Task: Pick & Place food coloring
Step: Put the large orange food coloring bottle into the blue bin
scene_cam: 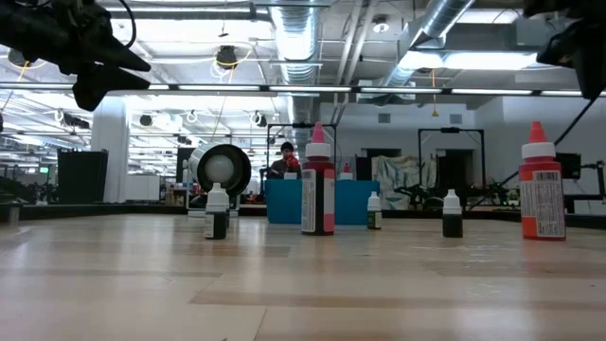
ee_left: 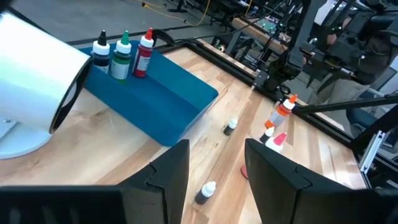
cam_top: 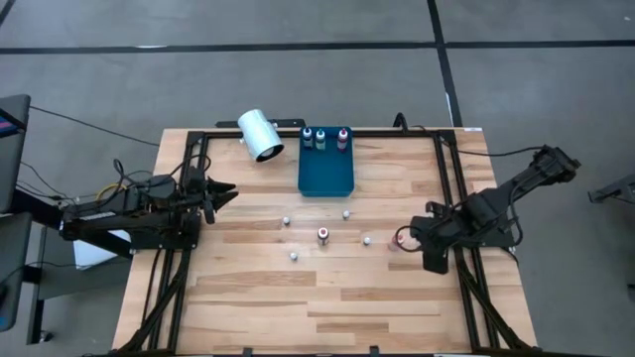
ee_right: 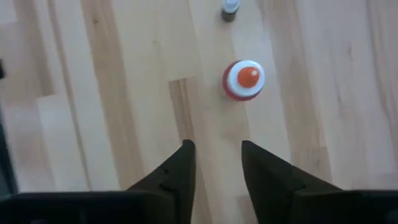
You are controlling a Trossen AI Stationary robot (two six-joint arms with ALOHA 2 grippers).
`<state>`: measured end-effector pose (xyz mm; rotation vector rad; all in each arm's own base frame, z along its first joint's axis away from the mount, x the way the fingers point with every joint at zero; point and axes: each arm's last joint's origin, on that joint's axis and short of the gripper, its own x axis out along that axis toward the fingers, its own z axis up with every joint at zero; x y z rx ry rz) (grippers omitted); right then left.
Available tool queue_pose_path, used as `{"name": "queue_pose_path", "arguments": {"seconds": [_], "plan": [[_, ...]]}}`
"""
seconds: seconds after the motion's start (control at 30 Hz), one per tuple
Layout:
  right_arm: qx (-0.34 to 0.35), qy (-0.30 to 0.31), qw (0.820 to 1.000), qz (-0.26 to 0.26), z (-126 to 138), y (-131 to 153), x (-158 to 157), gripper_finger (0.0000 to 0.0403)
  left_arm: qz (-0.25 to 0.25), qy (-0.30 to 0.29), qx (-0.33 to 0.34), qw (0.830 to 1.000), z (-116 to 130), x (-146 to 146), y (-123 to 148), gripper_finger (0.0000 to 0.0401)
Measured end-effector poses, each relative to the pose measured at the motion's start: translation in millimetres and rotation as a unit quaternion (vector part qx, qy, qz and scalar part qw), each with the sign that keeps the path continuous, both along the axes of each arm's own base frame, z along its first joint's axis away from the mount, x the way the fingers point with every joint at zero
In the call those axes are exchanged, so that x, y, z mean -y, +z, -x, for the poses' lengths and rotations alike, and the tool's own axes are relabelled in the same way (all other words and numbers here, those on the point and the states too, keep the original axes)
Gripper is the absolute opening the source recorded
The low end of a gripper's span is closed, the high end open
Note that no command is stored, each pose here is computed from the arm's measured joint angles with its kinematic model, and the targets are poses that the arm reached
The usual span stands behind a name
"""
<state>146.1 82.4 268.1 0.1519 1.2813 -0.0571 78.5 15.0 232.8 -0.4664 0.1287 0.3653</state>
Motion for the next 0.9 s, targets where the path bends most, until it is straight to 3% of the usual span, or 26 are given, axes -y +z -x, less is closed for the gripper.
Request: {"name": "queue_pose_path", "arguments": {"seconds": [0.4,0.9], "plan": [[-0.003,-0.004,0.998,0.066,-17,-14,-5,0.0231,0.004,-0.002,0.001,1.000,0,0,0,0.0146],[-0.043,0.032,0.993,0.103,-52,-39,3,0.0220,0.007,-0.010,-0.005,1.000,0,1,-1,0.0146]]}}
